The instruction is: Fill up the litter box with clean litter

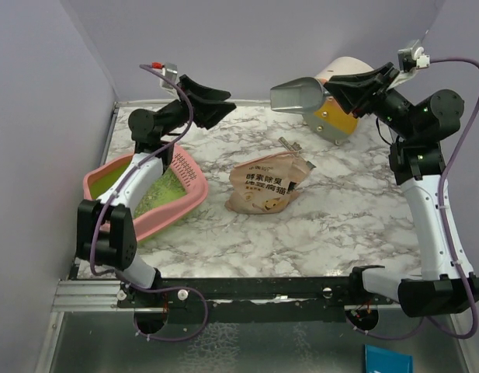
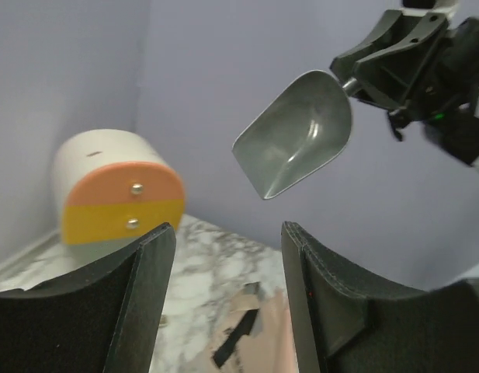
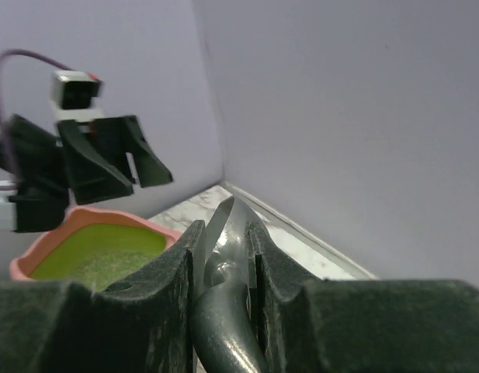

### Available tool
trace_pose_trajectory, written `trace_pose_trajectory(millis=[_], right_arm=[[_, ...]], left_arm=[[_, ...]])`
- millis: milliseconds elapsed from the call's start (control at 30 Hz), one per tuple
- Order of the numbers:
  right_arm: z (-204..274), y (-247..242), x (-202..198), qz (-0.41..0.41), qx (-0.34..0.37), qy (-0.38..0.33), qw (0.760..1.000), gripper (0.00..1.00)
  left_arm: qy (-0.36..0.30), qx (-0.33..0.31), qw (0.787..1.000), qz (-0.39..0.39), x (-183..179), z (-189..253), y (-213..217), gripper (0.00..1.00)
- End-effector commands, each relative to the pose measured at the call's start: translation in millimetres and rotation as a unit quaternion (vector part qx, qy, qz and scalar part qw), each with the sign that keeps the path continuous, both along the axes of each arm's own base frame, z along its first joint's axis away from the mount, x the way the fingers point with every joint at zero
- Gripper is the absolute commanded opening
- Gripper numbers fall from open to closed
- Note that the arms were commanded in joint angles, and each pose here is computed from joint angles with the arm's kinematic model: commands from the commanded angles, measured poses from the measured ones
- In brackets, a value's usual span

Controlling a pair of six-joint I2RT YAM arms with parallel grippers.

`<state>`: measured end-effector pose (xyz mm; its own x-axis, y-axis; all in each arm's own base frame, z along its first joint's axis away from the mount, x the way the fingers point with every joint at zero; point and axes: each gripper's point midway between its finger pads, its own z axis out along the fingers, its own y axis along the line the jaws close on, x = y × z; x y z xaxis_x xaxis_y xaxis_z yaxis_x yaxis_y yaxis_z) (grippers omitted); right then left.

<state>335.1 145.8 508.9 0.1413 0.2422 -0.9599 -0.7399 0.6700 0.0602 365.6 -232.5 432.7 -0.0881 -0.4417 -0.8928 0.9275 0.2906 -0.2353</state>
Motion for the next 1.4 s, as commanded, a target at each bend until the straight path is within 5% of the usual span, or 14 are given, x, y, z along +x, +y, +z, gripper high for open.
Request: trace_pose_trajectory(millis=[0, 433, 1367], right_arm=[[25.6, 24.7, -36.7, 0.125, 0.001, -0.068, 0.990, 0.01], [8.6, 30.0, -38.1, 0.155, -0.001, -0.055, 0.986, 0.01], [17.8, 25.8, -53.8, 0.135, -0.010, -0.076, 0.988, 0.01]], left_arm=[[0.018, -0.058, 0.981, -0.185, -59.8, 31.9, -9.6, 0.58], [0.049, -0.045, 0.964, -0.257, -76.9, 15.2, -59.4, 0.50], [0.075, 0.011, 0.983, -0.168, -40.2, -8.6, -82.2, 0.43]])
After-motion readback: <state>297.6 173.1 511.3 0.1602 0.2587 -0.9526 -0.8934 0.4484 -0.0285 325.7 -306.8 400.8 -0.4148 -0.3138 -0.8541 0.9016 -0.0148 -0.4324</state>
